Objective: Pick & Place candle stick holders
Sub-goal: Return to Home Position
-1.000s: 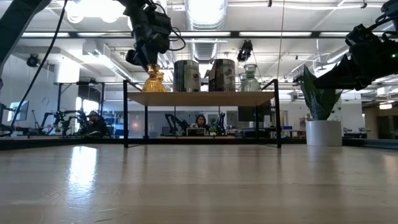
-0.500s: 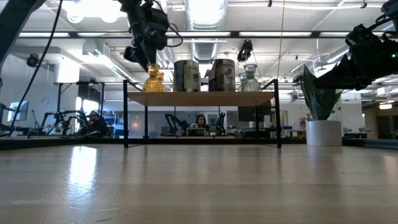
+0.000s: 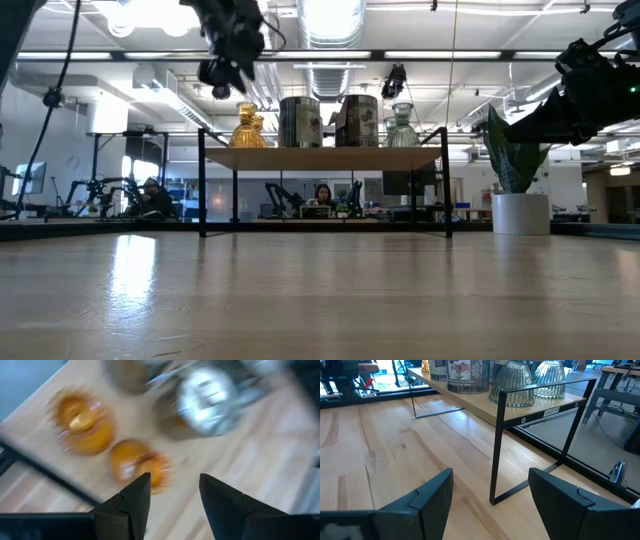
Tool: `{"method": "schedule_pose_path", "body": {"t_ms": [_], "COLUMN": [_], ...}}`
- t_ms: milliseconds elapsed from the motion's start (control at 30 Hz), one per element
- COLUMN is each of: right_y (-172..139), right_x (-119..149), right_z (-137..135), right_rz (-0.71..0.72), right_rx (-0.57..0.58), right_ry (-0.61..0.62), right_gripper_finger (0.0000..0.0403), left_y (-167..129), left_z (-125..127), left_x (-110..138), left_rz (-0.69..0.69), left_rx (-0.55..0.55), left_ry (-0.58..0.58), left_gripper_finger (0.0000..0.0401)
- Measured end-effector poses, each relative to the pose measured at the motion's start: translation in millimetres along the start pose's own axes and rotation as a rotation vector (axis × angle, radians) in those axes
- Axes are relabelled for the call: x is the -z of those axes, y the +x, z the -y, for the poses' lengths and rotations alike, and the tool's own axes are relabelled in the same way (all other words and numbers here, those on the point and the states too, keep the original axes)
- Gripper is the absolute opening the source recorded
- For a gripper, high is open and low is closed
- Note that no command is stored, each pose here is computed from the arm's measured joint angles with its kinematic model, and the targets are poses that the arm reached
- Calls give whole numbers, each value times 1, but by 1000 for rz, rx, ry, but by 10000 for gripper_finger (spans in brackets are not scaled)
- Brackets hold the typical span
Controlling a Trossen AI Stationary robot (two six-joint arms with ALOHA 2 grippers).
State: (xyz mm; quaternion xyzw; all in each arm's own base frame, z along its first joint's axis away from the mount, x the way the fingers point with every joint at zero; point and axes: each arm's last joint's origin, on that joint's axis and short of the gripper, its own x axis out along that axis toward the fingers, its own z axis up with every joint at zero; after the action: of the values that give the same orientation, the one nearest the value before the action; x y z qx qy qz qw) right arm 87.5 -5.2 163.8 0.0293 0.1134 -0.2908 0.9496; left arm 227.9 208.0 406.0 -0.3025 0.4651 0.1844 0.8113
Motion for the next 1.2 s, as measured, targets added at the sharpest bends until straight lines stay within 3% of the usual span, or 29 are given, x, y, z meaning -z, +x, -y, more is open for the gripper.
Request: {"method": "schedule_pose_path", "body": {"t_ms": [100, 233, 400, 533, 667, 867, 967, 1067, 1200], "right_y": [0, 0, 0, 0, 0, 0, 0, 0, 0], "right_x": [0, 0, 0, 0, 0, 0, 0, 0, 0], "right_z": [0, 0, 0, 0, 0, 0, 0, 0, 0], "right_rz": [0, 0, 0, 0, 0, 0, 0, 0, 0], "right_rx": [0, 0, 0, 0, 0, 0, 0, 0, 0], "right_ry": [0, 0, 0, 0, 0, 0, 0, 0, 0], "right_gripper_finger": [251, 251, 251, 251, 251, 251, 251, 251, 251], "left_y": [-23, -62, -101, -110, -108, -132, -131, -117, -75], "left_z": [11, 41, 82, 107, 116, 120, 118, 112, 101], "left_x": [5, 17, 36, 49, 62, 69, 72, 81, 92], "left_rz": [121, 365, 719, 945, 985, 1112, 1095, 978, 866], "left_rx": [84, 69, 107, 214, 279, 435, 403, 337, 303], "left_ry": [68, 197, 360, 506, 547, 391, 426, 467, 464], "left_gripper_finger": [169, 145, 63, 8, 23, 38, 36, 35, 38]}}
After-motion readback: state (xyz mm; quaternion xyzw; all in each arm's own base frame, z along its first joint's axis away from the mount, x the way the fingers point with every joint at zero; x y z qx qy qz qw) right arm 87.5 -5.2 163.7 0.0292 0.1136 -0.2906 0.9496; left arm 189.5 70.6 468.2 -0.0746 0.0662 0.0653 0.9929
